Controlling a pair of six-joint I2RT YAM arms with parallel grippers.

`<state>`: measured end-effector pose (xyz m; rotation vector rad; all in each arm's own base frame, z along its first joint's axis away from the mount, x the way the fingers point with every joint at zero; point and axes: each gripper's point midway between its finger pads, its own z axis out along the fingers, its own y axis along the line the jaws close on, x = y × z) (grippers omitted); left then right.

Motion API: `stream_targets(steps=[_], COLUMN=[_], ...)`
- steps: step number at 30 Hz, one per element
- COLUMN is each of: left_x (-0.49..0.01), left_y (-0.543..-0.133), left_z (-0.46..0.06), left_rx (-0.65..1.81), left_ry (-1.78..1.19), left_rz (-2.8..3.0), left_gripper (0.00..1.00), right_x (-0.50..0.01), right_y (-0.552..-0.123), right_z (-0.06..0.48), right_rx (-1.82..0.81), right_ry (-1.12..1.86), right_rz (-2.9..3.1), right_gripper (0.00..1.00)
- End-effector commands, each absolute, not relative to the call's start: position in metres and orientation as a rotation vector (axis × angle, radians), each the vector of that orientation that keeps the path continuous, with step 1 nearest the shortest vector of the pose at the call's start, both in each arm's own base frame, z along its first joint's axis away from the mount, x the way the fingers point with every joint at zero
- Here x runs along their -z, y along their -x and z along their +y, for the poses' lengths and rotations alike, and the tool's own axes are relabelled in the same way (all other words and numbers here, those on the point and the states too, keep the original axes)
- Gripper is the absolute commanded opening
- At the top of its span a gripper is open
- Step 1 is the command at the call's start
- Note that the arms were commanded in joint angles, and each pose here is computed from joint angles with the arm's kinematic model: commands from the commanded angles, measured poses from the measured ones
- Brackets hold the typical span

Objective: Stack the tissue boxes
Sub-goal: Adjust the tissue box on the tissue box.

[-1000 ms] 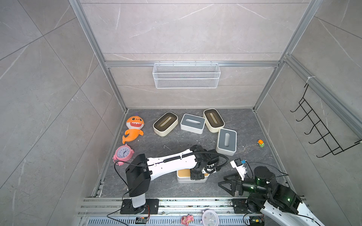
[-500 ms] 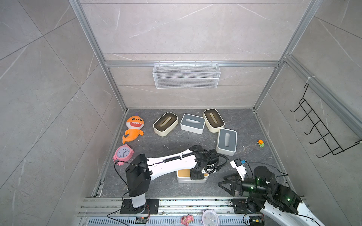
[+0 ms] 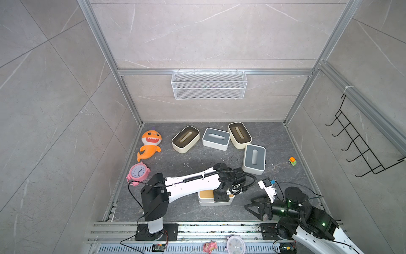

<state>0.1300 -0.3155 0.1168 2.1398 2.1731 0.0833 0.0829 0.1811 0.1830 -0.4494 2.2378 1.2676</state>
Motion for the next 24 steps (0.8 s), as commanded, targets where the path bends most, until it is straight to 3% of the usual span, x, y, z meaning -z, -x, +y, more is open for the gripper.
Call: stream_targets(steps=[1, 24], left_x=[-0.135, -0.164], left_y=[-0.131, -0.134], left_z=[-0.321, -0.325], left_rx=[-0.042, -0.008], left_ry=[-2.102, -2.043], left_rz=[2.131, 2.087], left_gripper=[0.57, 0.64], right_x=[-0.181, -0.183], right_y=[-0.082, -0.084], right_z=[0.182, 0.182], right_rx=[-1.262, -1.260], right_ry=[0.473, 0.465], right_rz=[2.224, 2.221], right_gripper=[1.00, 1.00])
